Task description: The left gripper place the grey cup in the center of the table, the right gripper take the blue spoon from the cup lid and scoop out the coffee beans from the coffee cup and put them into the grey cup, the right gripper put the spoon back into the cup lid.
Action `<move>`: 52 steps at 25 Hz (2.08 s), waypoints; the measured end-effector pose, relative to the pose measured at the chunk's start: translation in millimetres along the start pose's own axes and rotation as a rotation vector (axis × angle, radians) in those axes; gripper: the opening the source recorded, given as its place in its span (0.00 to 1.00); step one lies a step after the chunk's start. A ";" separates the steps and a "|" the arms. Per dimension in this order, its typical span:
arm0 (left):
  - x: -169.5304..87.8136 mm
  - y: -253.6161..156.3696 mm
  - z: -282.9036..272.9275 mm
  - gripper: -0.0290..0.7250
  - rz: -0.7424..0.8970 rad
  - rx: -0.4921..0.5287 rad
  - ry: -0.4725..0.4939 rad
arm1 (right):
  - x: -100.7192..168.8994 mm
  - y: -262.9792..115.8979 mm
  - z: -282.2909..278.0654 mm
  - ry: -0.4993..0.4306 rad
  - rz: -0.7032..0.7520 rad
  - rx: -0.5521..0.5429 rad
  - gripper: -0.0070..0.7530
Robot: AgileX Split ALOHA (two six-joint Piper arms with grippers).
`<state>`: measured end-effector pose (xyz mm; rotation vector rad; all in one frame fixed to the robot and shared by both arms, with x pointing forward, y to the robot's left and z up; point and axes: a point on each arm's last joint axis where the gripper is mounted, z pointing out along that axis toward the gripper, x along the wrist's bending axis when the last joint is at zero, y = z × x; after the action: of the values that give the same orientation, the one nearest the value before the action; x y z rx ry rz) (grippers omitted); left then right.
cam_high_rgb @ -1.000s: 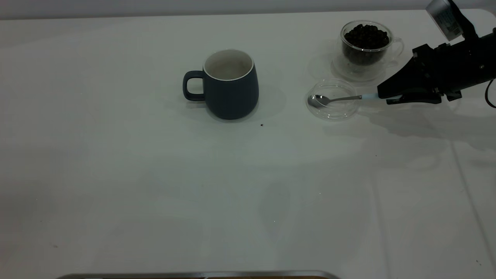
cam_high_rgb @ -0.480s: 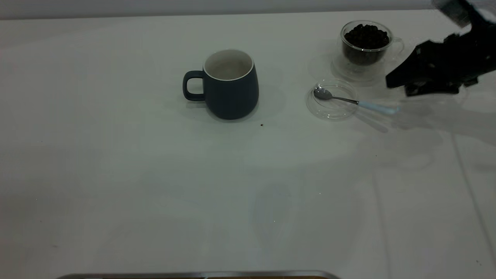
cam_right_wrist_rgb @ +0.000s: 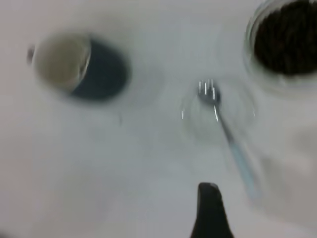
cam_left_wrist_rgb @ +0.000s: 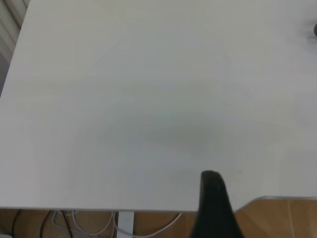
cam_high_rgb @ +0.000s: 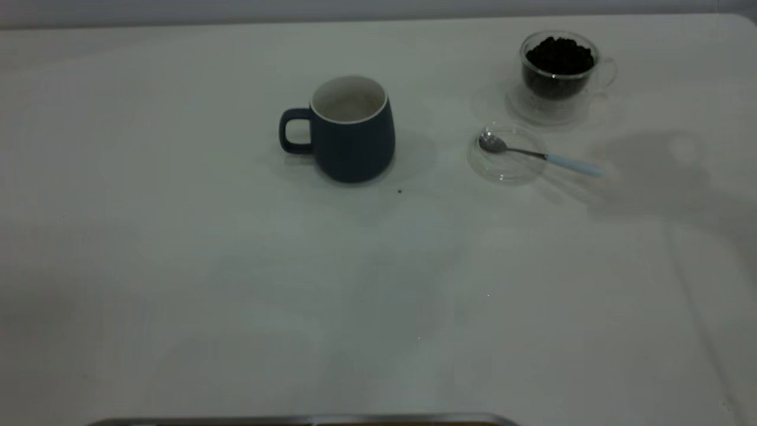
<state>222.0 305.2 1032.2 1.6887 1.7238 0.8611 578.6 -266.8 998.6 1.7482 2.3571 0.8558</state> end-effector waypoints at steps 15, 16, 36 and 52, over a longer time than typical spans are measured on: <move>0.0 0.0 0.0 0.82 0.000 0.000 0.000 | 82.2 -220.0 -148.6 -0.332 0.165 -0.126 0.73; 0.0 0.0 0.0 0.82 0.000 0.000 0.000 | 85.0 -229.7 -151.1 -0.333 0.164 -0.167 0.73; 0.0 0.0 0.0 0.82 0.000 0.000 0.000 | 105.9 -280.9 -179.4 -0.345 0.094 -0.551 0.73; 0.0 0.0 0.0 0.82 0.000 0.000 0.000 | 105.9 -280.9 -179.4 -0.344 0.095 -0.551 0.68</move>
<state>222.0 305.2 1032.2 1.6887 1.7238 0.8611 232.6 -293.2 1041.6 1.6162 1.6356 0.9989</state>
